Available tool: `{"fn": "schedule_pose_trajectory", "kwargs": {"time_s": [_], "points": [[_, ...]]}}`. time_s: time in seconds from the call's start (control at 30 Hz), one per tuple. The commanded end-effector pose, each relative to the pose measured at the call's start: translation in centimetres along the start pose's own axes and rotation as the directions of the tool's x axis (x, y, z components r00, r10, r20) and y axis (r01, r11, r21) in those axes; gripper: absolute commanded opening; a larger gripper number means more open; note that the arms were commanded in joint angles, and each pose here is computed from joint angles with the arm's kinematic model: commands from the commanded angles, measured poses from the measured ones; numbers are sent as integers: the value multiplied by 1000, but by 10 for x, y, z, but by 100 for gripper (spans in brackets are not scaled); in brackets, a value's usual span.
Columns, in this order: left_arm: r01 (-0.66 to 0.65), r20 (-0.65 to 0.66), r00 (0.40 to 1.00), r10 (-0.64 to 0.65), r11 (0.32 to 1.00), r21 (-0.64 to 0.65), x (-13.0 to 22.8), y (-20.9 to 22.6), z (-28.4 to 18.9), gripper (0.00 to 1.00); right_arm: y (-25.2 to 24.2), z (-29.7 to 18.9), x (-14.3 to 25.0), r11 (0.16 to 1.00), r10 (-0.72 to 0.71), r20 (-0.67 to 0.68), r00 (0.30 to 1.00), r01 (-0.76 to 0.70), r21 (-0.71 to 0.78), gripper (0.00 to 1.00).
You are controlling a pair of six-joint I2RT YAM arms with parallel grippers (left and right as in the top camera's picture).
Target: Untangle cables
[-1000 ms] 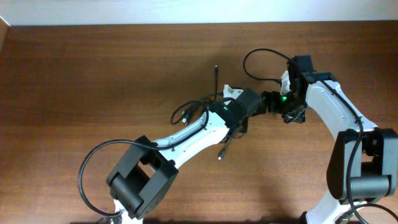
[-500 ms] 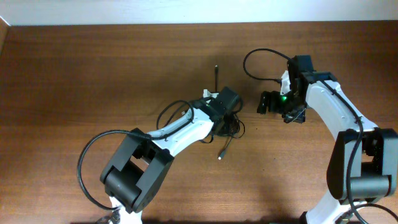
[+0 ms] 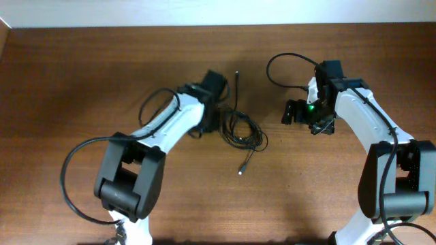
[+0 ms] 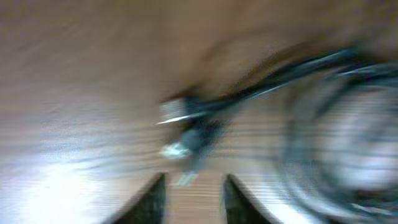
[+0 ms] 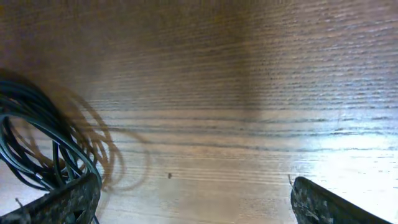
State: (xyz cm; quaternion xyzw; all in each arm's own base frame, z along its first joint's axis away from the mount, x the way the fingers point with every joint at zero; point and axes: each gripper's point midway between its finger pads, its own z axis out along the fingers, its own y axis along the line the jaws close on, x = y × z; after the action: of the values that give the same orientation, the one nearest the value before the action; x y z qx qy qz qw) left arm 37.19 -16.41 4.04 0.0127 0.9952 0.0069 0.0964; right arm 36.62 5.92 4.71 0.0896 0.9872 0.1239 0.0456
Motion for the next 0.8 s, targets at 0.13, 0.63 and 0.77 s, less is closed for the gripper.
{"fn": "schedule_pose_trajectory", "kwargs": {"time_s": [0.13,0.63,0.77], "points": [[115,-4,993,-119,957,265,-12,-71,-19,31,2,-11,-8,1000,-17,38,999,17,0,98],[202,71,976,-206,977,62,39,-74,25,19,2,-11,-8,1000,-17,38,999,17,0,98],[200,65,977,-203,979,44,42,-72,32,19,2,-11,-8,1000,-17,38,999,17,0,99]]}}
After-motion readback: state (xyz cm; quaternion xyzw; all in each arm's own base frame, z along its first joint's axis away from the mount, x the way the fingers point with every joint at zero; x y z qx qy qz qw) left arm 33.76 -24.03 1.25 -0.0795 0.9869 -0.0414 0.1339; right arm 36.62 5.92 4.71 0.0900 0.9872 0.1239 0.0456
